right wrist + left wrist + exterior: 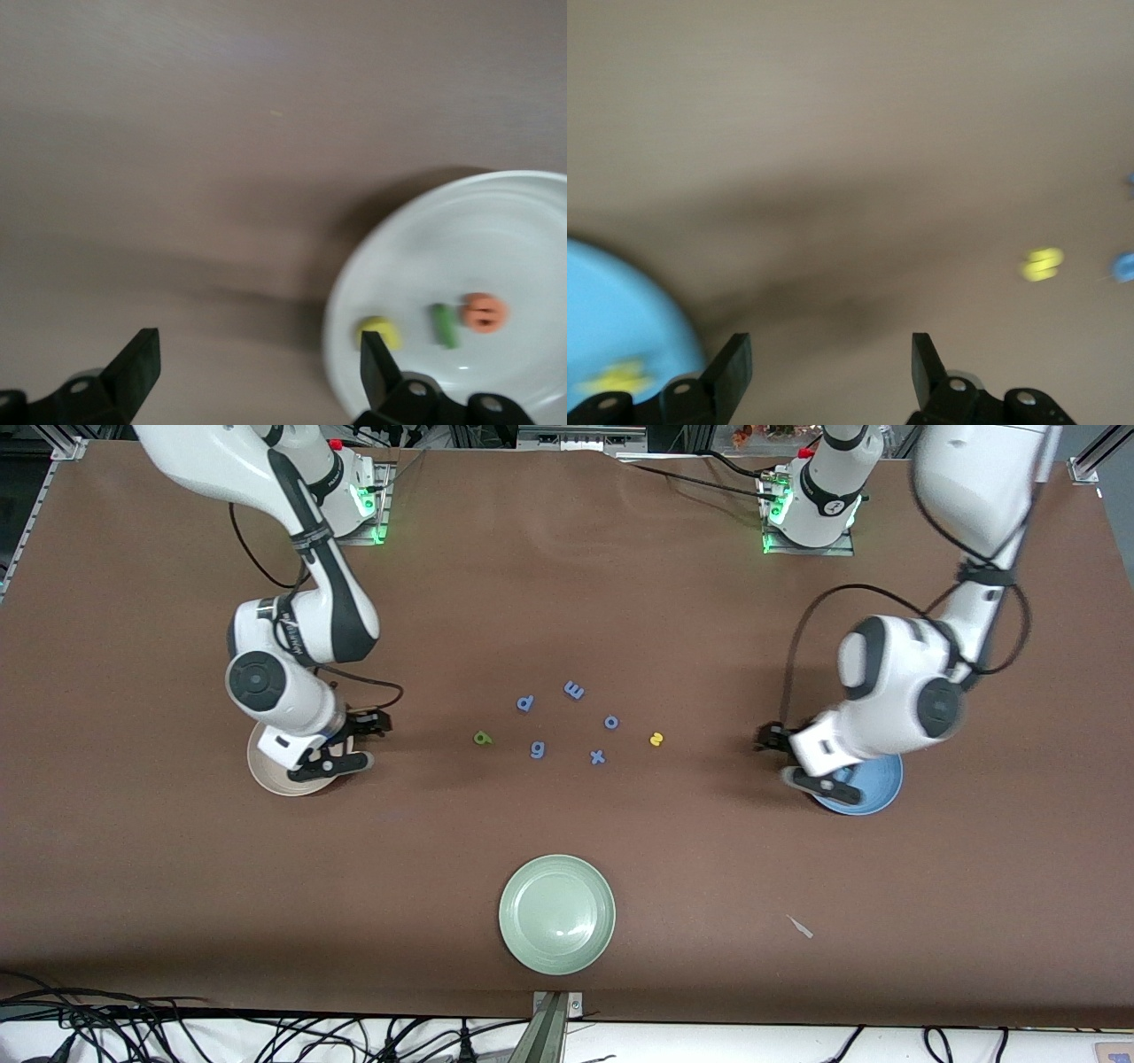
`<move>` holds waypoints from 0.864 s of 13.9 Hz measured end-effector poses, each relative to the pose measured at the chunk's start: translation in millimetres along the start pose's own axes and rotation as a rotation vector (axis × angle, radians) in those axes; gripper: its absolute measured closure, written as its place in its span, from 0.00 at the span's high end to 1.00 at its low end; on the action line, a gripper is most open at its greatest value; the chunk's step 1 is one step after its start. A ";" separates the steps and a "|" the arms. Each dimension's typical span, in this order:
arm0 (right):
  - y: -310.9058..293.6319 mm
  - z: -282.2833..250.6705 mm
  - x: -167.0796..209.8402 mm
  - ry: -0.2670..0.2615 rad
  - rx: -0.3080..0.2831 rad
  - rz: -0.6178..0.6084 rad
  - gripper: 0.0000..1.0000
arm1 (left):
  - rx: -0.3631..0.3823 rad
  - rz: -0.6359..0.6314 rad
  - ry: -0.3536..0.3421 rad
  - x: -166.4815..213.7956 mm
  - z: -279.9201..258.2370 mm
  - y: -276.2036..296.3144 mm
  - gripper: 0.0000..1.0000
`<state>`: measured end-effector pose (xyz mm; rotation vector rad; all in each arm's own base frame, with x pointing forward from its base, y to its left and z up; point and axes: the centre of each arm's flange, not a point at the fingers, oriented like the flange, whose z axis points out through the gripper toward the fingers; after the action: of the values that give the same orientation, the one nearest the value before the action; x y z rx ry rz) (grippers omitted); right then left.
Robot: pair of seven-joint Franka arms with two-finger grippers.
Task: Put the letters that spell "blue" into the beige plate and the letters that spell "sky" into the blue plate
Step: 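Grasp the green b with the right gripper while the left gripper grasps the yellow s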
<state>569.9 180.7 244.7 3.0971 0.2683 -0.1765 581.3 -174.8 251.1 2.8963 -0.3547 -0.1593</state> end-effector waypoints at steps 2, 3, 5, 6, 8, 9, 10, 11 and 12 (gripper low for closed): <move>-29.8 -0.2 4.7 0.009 0.006 0.074 1.00 | 0.021 -0.032 0.030 -4.1 31.9 83.1 0.81; -43.1 0.6 7.4 0.013 0.007 0.113 1.00 | 0.029 -0.041 0.041 -9.2 52.0 114.6 0.81; -67.9 4.9 12.7 0.020 0.007 0.187 1.00 | 0.043 -0.042 0.045 -19.7 89.4 153.3 0.81; -80.6 7.5 15.0 0.025 0.006 0.221 1.00 | 0.048 -0.040 0.045 -22.1 101.2 158.8 0.81; -106.6 16.7 18.5 0.046 0.008 0.283 1.00 | 0.057 -0.051 0.040 -21.2 110.4 150.8 0.81; -119.6 22.9 19.1 0.059 0.010 0.307 1.00 | 0.061 -0.058 0.039 -19.8 111.4 145.2 0.81; -132.1 29.5 19.2 0.068 0.012 0.329 1.00 | 0.063 -0.063 0.038 -18.8 112.3 141.5 0.81; -144.1 36.2 19.1 0.076 0.013 0.350 1.00 | 0.064 -0.065 0.038 -17.9 112.9 139.7 0.81; -154.3 41.5 19.1 0.082 0.014 0.367 1.00 | 0.069 -0.058 0.037 -17.9 113.8 139.4 0.81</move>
<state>557.3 334.4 198.5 3.0994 -0.3015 -0.0415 517.4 -325.4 174.0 2.9749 -0.2747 -0.1043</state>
